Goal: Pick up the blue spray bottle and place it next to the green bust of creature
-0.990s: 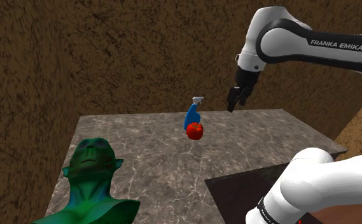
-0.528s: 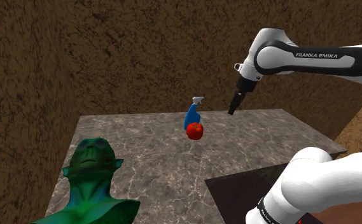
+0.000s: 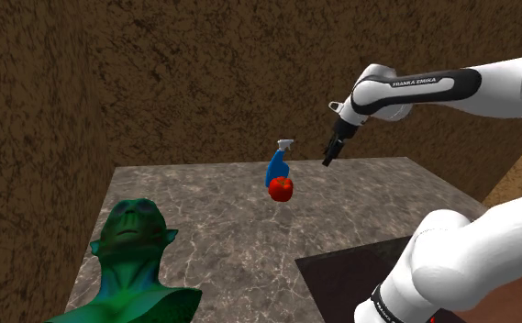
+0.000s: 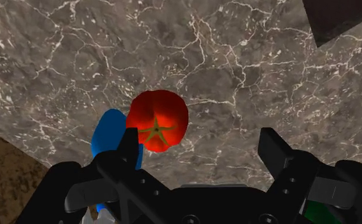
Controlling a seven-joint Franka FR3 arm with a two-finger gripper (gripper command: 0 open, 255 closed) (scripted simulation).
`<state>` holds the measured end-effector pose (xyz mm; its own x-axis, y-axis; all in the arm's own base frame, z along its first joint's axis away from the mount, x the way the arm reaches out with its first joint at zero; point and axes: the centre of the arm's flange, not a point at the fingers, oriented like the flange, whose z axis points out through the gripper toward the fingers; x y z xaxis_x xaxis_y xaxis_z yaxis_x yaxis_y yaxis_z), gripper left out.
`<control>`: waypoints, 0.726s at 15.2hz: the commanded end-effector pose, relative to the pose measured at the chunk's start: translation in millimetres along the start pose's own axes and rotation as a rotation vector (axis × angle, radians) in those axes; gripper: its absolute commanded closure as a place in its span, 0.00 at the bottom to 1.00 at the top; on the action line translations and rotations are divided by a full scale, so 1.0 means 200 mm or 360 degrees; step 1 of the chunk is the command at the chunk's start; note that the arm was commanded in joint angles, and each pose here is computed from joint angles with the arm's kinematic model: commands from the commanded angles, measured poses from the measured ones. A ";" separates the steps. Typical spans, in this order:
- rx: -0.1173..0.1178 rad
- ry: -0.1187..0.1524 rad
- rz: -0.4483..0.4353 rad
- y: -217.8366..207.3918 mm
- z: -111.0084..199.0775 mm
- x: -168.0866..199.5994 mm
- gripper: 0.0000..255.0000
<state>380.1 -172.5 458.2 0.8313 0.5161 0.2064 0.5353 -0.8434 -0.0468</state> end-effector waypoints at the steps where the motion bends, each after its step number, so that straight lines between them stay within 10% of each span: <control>1: 0.0027 0.0045 -0.0122 0.11 0.09 0.01 0.00; 11: 0.0187 0.0268 -0.0674 0.64 0.48 0.24 0.00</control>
<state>490.1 -240.0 376.8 0.5476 0.7537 0.3633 0.8183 -0.5730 -0.0446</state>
